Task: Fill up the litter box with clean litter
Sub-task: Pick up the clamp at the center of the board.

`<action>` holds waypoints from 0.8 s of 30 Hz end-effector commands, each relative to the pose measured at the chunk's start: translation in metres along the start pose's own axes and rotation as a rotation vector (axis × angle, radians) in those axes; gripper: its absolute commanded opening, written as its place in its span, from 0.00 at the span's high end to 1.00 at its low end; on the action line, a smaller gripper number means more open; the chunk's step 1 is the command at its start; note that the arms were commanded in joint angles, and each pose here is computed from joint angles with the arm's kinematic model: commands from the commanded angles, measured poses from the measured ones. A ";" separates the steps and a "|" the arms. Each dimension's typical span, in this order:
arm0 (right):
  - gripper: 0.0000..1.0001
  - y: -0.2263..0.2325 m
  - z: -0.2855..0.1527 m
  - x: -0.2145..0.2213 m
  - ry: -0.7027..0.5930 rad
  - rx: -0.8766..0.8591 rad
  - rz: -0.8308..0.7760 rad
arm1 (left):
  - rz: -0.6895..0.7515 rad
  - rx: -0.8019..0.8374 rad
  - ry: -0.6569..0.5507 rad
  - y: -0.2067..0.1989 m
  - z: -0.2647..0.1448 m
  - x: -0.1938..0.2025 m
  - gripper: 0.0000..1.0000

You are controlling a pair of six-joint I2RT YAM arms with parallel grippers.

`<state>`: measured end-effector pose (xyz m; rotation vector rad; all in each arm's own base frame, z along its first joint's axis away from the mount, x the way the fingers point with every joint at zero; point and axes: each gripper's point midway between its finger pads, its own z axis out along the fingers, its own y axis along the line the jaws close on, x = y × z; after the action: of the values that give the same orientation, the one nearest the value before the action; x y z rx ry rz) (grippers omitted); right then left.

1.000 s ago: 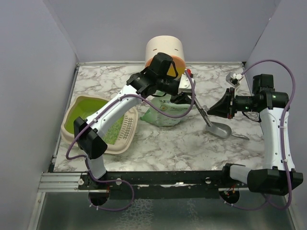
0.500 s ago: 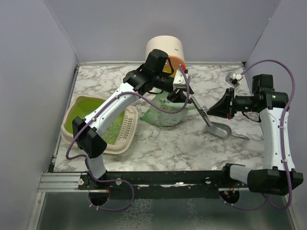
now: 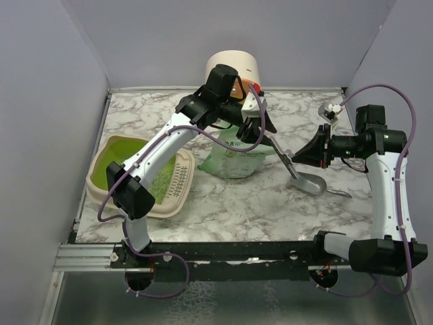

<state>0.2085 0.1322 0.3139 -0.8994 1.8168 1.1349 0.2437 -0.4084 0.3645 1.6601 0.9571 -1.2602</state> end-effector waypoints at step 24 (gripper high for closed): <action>0.99 0.005 0.002 0.000 -0.012 -0.034 0.004 | -0.095 0.098 -0.062 -0.001 0.008 -0.002 0.95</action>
<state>0.2090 0.1320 0.3136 -0.9078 1.8108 1.1278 0.2408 -0.4142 0.3553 1.6538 1.0085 -1.4059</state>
